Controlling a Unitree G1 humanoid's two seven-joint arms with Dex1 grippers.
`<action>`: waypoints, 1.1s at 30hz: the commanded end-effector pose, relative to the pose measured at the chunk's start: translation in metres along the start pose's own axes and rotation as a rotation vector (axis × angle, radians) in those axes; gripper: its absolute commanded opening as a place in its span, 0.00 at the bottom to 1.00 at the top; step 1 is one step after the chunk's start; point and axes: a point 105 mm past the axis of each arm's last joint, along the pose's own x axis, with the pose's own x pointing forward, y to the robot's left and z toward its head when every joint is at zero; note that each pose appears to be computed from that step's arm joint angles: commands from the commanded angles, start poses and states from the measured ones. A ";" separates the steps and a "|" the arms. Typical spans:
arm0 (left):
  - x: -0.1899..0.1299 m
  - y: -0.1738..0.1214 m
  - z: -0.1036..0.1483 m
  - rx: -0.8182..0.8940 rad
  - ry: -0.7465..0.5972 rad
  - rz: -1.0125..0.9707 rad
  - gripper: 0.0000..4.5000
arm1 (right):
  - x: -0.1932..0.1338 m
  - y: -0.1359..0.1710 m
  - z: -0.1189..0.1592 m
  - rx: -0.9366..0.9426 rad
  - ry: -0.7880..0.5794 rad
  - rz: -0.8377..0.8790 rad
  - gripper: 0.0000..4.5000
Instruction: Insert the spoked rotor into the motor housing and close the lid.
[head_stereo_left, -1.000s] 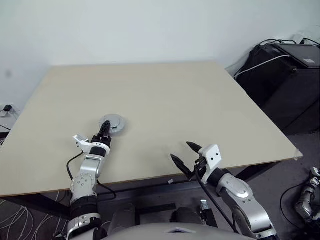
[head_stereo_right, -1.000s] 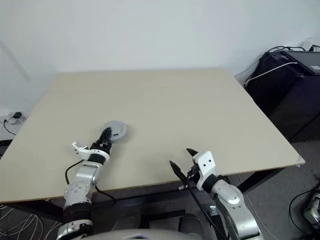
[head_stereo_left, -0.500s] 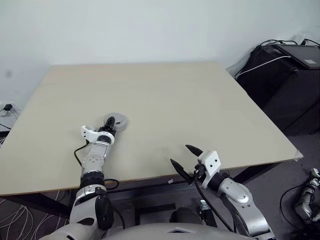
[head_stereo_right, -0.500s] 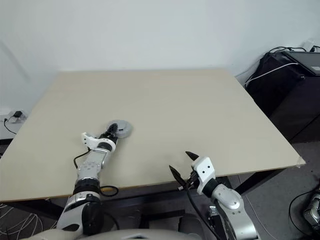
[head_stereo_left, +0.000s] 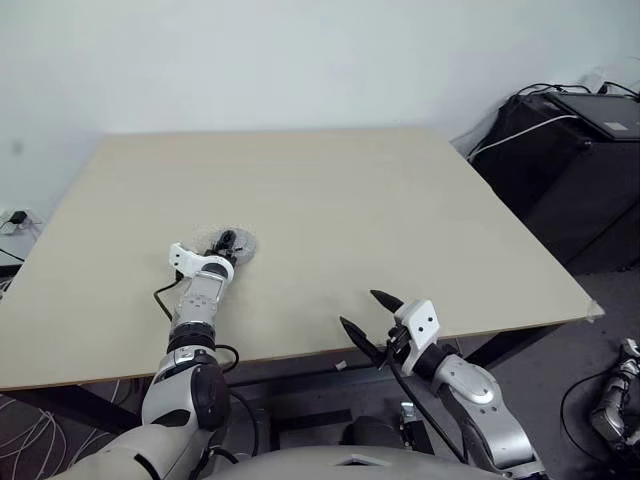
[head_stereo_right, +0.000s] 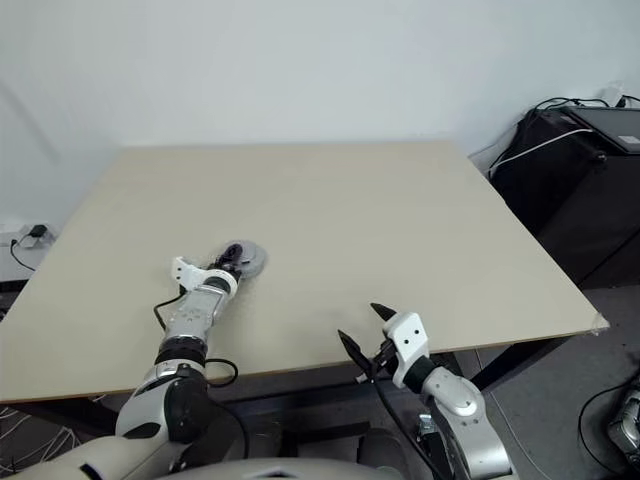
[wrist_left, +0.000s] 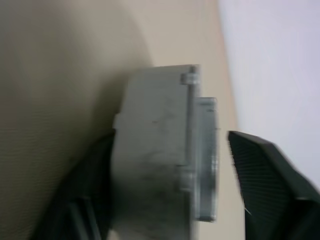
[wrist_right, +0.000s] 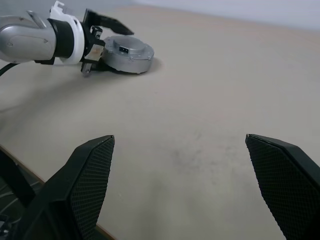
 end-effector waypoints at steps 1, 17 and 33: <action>-0.003 -0.006 0.006 0.048 -0.002 -0.012 0.99 | 0.003 -0.001 0.012 -0.023 -0.032 -0.001 1.00; -0.073 0.042 -0.004 0.340 0.238 0.008 0.99 | 0.007 0.002 0.012 0.002 -0.007 0.030 1.00; -0.144 0.009 -0.031 1.043 0.085 -0.417 0.99 | 0.008 0.002 0.010 0.006 -0.031 0.008 1.00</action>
